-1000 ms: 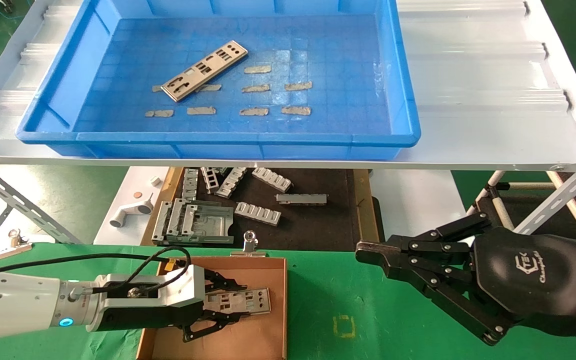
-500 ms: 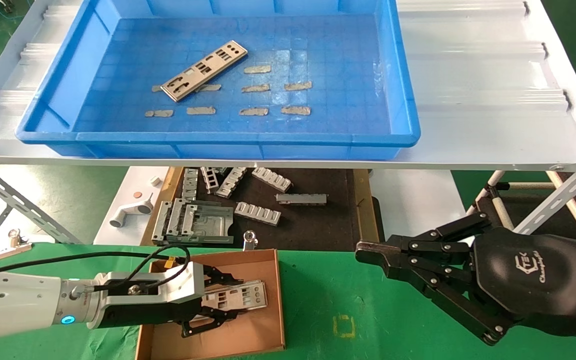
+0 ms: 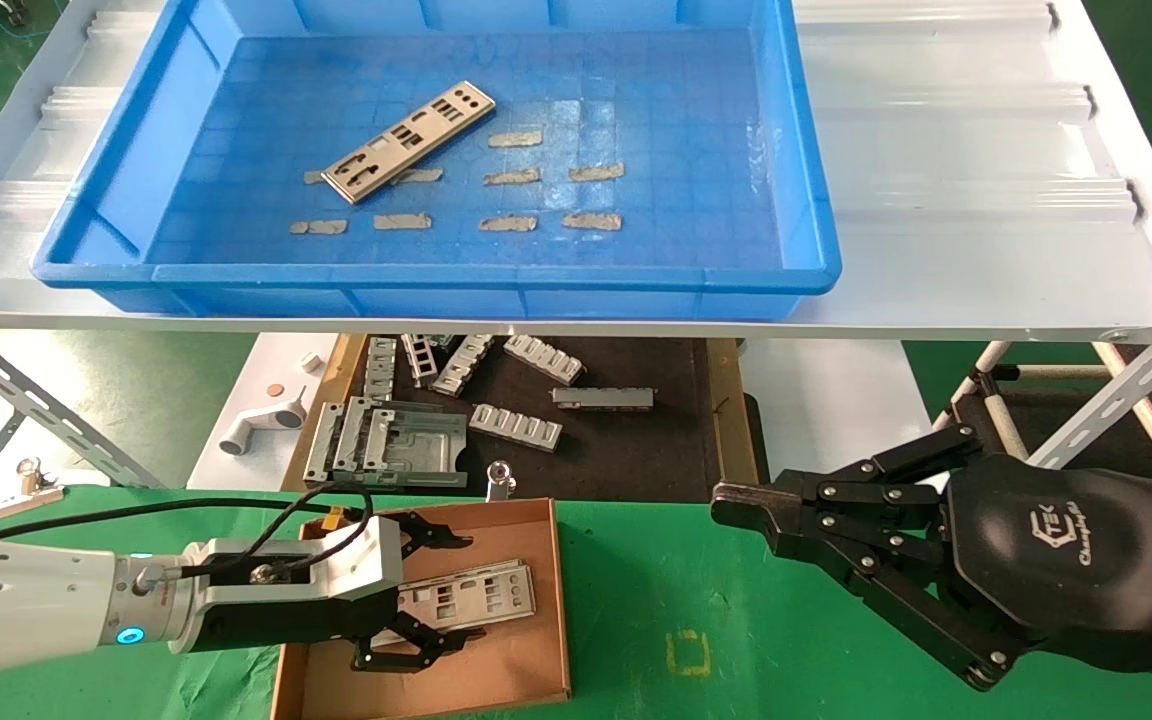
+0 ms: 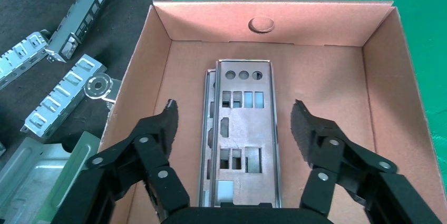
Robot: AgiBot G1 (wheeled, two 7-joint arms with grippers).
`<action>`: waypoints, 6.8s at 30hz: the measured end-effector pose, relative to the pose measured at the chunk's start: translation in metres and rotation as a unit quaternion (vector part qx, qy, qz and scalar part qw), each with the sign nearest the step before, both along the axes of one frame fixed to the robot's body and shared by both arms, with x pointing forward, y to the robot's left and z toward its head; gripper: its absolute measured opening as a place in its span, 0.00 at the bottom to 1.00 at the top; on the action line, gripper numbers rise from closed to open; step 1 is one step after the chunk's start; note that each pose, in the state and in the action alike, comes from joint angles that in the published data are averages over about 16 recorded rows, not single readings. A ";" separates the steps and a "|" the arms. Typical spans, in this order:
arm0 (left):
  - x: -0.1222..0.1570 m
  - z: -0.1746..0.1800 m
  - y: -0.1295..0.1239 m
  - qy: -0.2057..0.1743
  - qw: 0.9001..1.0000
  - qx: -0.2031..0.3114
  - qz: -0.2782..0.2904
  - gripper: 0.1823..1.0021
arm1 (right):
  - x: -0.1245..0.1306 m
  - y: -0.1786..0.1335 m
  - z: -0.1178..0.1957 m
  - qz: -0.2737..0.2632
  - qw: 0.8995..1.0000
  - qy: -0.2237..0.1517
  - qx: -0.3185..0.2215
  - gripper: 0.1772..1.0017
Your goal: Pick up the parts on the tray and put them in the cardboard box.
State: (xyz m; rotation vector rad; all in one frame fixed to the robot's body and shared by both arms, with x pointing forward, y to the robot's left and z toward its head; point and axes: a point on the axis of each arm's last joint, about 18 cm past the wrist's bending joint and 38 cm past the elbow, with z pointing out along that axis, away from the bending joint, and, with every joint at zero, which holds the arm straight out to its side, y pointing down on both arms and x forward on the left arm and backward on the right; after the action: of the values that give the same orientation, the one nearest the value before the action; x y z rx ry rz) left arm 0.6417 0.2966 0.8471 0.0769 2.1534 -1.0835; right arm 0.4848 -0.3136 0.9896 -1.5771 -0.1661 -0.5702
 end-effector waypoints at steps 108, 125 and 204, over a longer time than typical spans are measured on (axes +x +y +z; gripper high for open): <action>-0.167 0.145 0.003 0.025 0.954 -0.225 -0.197 1.00 | 0.000 0.000 0.000 0.000 1.000 0.000 0.000 1.00; -0.166 0.145 0.003 0.025 0.954 -0.224 -0.196 1.00 | 0.000 0.000 0.000 0.000 1.000 0.000 0.000 1.00; -0.166 0.145 0.003 0.025 0.954 -0.225 -0.196 1.00 | 0.000 0.000 0.000 0.000 1.000 0.000 0.000 1.00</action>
State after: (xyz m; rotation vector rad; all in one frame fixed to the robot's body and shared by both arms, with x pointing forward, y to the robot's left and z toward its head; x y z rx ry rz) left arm 0.4759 0.3000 0.9918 0.2762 1.9247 -1.7980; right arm 0.4849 -0.3137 0.9896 -1.5768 -0.1655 -0.5704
